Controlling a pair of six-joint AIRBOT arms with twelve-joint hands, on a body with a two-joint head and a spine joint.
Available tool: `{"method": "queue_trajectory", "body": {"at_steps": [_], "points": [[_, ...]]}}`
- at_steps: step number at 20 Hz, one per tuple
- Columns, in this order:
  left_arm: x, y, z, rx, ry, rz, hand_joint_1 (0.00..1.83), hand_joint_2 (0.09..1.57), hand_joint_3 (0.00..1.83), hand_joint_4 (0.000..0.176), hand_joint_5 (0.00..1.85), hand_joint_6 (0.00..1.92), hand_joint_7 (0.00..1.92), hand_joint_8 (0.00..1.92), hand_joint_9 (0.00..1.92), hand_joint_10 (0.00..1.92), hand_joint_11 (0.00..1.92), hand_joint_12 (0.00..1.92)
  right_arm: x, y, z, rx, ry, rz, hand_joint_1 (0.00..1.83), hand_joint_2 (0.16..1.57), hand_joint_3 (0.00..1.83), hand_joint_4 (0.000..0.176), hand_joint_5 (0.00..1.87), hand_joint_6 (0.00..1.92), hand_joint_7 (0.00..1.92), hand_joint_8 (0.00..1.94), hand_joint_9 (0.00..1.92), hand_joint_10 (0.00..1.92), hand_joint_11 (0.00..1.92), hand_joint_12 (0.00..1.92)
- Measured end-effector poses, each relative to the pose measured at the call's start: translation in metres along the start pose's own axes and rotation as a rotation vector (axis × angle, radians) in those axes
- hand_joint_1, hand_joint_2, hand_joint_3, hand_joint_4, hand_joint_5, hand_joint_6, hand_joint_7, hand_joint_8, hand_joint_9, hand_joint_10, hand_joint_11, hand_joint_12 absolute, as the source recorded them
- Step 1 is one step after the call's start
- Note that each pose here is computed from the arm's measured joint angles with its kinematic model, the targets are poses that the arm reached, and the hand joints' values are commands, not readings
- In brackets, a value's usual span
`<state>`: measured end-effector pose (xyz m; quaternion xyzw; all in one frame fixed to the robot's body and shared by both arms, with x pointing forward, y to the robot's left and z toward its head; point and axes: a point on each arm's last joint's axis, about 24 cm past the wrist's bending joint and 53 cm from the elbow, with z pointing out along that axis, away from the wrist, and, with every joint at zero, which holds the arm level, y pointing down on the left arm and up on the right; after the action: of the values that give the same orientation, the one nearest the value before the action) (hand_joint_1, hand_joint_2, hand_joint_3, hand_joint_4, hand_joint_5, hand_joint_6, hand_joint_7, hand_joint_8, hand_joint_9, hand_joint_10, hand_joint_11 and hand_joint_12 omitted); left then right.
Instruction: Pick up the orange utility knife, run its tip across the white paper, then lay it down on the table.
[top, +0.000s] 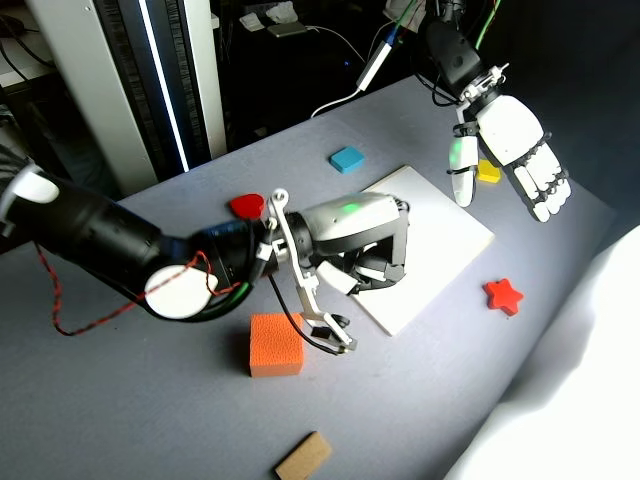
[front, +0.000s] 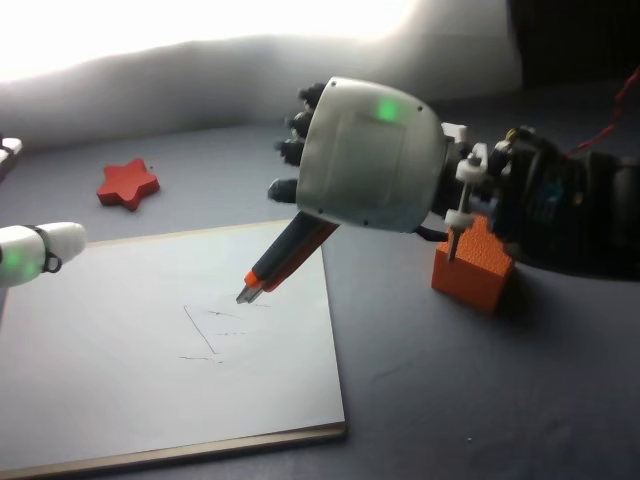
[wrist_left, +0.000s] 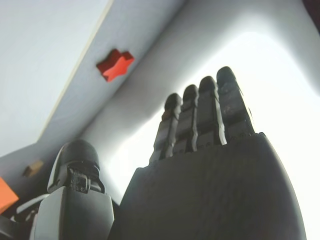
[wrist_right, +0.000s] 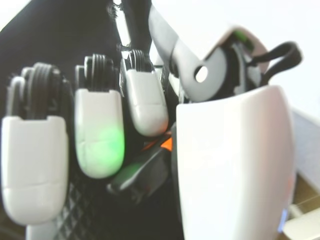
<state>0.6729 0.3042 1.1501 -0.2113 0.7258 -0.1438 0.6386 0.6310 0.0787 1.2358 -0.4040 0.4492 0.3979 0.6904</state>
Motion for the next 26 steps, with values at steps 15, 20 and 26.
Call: {"method": "queue_trajectory", "body": {"at_steps": [15,20,26], "points": [[0.065,-0.091,-0.045,0.182,0.17,-0.069,0.0,1.2,0.0,0.0,0.0,0.0,0.0,0.0,0.0,0.0,0.0,0.04,0.076,-0.001,-0.081,0.357,0.515,0.566,1.38,1.08,0.71,0.176,1.59,1.92,1.78,1.94,1.92,1.92,1.92,1.92],[0.072,-0.106,-0.051,0.213,0.185,-0.083,0.0,1.2,0.0,0.0,0.0,0.0,0.0,0.0,0.0,0.0,0.0,0.04,0.084,0.002,-0.088,0.346,0.522,0.552,1.44,1.07,0.72,0.176,1.59,1.92,1.77,1.94,1.91,1.92,1.92,1.92],[0.073,-0.105,-0.052,0.21,0.185,-0.083,0.0,1.21,0.0,0.0,0.0,0.0,0.0,0.0,0.0,0.0,0.03,0.02,0.091,0.005,-0.099,0.326,0.521,0.518,1.08,0.86,1.11,0.0,0.85,1.92,1.39,1.94,1.52,1.92,1.52,1.92]]}}
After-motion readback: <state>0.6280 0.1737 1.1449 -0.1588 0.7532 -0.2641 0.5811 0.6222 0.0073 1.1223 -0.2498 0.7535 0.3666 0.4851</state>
